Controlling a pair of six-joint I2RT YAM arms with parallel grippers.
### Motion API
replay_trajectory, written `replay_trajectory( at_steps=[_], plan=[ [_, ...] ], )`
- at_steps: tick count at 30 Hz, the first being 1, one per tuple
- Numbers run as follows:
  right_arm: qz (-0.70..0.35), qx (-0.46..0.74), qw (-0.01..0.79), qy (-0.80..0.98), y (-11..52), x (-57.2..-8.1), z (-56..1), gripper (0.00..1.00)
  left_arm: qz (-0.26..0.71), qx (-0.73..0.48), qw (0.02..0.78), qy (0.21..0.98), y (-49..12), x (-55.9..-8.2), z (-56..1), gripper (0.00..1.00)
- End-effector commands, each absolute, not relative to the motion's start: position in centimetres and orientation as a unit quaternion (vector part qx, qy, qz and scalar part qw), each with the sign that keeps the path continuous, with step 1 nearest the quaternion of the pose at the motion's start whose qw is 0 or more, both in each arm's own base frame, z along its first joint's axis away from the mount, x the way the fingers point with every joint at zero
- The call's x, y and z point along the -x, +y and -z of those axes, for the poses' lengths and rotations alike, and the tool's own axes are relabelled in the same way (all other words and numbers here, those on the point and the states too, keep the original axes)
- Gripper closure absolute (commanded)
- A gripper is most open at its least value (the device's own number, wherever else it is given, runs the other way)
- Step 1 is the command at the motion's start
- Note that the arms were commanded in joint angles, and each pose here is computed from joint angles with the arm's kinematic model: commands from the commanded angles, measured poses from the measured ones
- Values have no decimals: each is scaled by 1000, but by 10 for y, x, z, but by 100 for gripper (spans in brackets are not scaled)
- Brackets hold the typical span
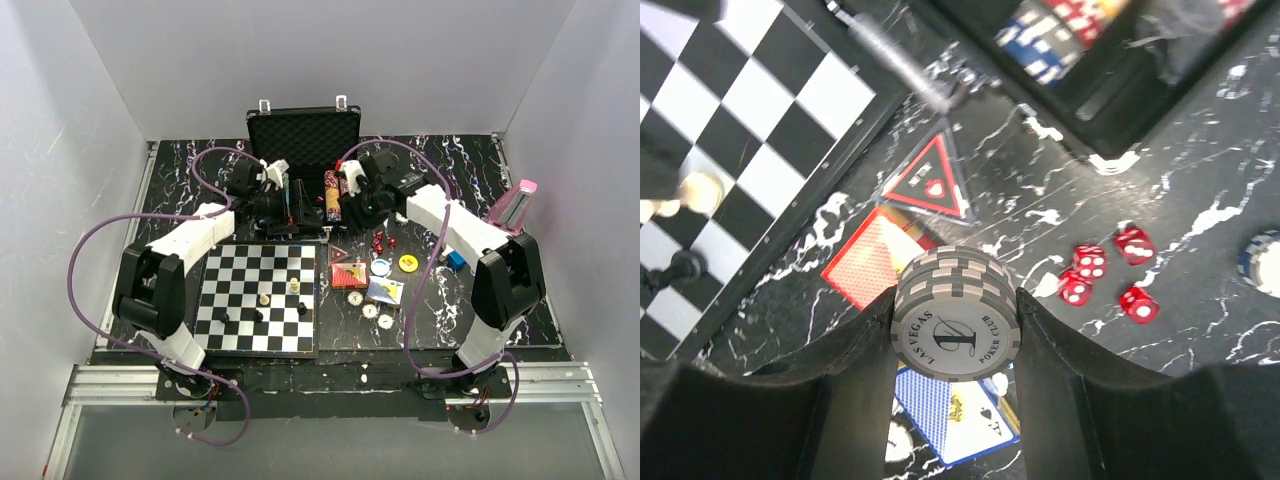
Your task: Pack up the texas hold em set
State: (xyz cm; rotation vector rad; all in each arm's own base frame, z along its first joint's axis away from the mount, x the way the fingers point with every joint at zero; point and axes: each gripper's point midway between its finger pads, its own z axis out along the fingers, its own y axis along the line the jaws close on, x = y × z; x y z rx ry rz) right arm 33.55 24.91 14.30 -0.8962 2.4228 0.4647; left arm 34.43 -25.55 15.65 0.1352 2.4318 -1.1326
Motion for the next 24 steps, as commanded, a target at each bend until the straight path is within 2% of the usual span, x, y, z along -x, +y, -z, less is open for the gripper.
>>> replay_trajectory(
  at_steps=[1, 16, 24],
  plan=[
    [-193, 386, 255, 865, 264, -312, -165, 99, 462, -55, 226, 856, -270, -348, -185, 2],
    [-231, 431, 242, 838, 282, -274, -184, 99, 575, -49, 158, 801, -299, -329, -184, 4],
    [-230, 437, 243, 835, 284, -272, -186, 99, 630, -71, 105, 766, -321, -310, -183, 12]
  ],
)
